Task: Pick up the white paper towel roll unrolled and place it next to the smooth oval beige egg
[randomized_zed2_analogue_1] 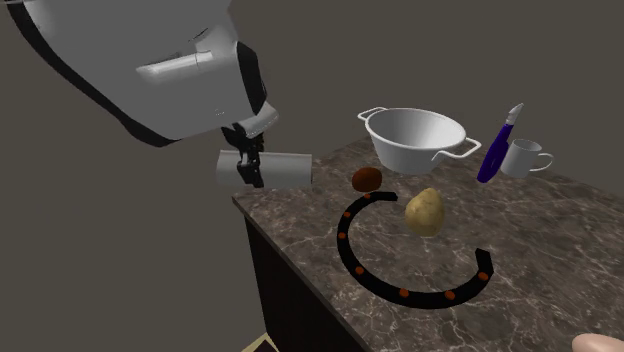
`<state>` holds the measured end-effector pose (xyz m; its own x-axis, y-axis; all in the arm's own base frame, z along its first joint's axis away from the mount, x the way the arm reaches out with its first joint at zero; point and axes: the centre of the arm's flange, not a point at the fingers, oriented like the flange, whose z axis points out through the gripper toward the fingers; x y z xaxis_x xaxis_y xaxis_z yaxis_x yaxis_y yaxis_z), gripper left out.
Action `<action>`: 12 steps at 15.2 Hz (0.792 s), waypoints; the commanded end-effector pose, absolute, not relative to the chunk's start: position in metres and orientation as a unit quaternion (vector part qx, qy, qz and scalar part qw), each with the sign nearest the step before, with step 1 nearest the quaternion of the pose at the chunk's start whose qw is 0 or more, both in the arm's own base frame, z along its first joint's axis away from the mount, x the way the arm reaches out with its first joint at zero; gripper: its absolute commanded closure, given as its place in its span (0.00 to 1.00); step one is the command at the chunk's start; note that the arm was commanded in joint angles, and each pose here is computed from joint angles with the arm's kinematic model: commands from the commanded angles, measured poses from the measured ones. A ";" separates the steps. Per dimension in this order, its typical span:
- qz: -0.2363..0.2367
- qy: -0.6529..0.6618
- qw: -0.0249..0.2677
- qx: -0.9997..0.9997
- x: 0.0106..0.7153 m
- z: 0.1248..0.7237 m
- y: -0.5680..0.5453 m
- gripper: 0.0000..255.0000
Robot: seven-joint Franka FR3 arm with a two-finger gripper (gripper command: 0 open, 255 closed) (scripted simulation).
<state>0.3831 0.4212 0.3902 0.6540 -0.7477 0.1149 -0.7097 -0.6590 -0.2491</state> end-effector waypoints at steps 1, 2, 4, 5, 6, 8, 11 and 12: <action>-0.104 0.403 0.091 -0.905 0.383 0.401 0.421 1.00; -0.104 0.403 0.091 -0.905 0.383 0.402 0.421 1.00; -0.104 0.403 0.091 -0.905 0.395 0.402 0.398 1.00; -0.104 0.403 0.091 -0.905 0.402 0.403 0.386 1.00; -0.104 0.403 0.091 -0.905 0.408 0.403 0.375 1.00; -0.104 0.403 0.091 -0.905 0.420 0.403 0.351 1.00; -0.104 0.403 0.091 -0.905 0.439 0.403 0.317 1.00; -0.104 0.403 0.091 -0.905 0.445 0.403 0.305 1.00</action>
<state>0.4417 0.3158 0.4022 0.6525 -0.7491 0.1144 -0.7112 -0.6575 -0.2487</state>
